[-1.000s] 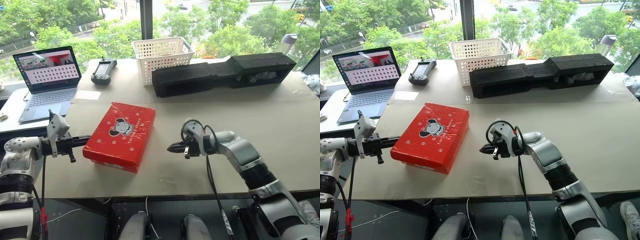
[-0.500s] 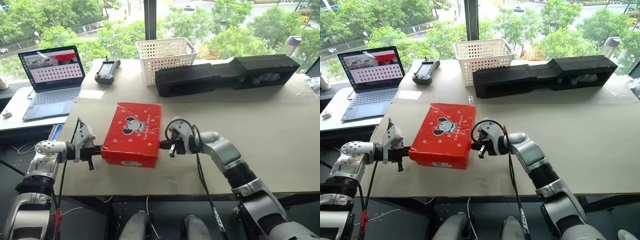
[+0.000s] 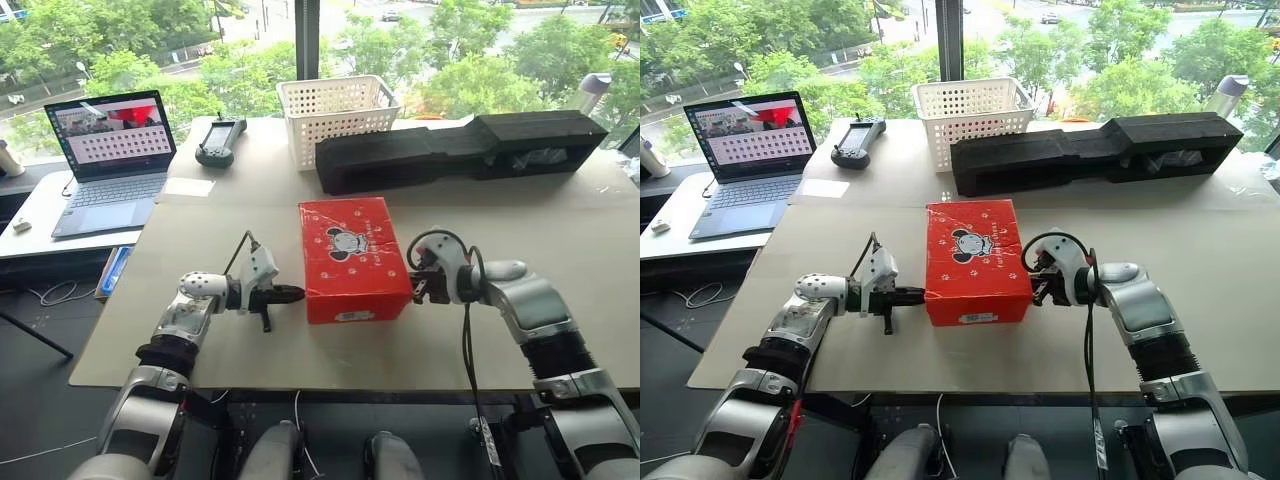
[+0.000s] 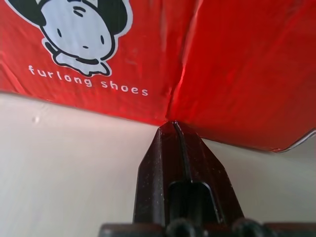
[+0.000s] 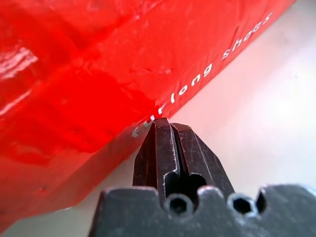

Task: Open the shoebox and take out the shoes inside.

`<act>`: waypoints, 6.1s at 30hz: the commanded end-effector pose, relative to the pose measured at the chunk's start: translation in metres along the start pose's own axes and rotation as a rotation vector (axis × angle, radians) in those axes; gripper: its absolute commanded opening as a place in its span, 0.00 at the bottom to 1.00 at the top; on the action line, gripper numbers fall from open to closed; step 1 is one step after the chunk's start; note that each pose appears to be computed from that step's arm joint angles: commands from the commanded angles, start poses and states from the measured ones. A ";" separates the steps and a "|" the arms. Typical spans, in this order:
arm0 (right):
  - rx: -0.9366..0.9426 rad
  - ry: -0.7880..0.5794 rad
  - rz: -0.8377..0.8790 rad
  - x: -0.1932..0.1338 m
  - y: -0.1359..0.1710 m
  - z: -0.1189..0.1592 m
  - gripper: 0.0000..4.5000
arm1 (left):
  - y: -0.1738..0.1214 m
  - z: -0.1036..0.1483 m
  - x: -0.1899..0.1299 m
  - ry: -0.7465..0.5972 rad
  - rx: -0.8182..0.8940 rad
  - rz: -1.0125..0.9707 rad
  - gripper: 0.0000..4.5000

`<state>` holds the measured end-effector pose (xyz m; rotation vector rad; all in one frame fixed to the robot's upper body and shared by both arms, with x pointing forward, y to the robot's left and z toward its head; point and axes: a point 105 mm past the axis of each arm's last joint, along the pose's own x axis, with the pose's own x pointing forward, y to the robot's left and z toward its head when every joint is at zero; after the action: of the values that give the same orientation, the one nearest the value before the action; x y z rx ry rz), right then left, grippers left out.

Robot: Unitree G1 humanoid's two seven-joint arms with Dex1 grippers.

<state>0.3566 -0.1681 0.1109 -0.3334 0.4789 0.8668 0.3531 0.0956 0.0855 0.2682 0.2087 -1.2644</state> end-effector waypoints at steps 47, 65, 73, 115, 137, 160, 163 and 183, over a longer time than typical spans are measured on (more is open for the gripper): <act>0.081 -0.139 0.113 -0.018 -0.023 0.029 0.02 | -0.083 0.093 -0.157 -0.165 -0.186 0.100 0.00; -0.088 -0.309 0.219 -0.051 0.001 0.122 0.02 | -0.080 0.102 -0.148 -0.171 -0.151 0.092 0.00; -0.272 -0.301 0.263 -0.045 0.033 0.159 0.02 | -0.085 0.112 -0.147 -0.187 -0.123 0.072 0.00; -0.045 -0.180 -0.008 -0.005 0.050 0.123 0.02 | -0.028 0.069 -0.123 -0.362 0.027 0.140 0.00; -0.075 -0.113 -0.118 -0.023 0.047 0.112 1.00 | -0.012 0.063 -0.099 -0.379 0.038 0.084 0.00; 0.029 0.003 -0.217 0.004 0.026 0.071 1.00 | -0.009 0.074 -0.110 -0.367 0.084 0.119 0.00; -0.009 0.061 -0.221 0.010 0.029 0.062 1.00 | -0.008 0.074 -0.110 -0.368 0.085 0.124 0.00; -0.151 0.105 -0.279 0.021 0.034 0.062 0.61 | -0.005 0.077 -0.110 -0.368 0.094 0.140 0.00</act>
<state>0.3536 -0.0983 0.1555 -0.5472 0.4316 0.6589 0.3167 0.1695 0.1757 0.0819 -0.1286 -1.1659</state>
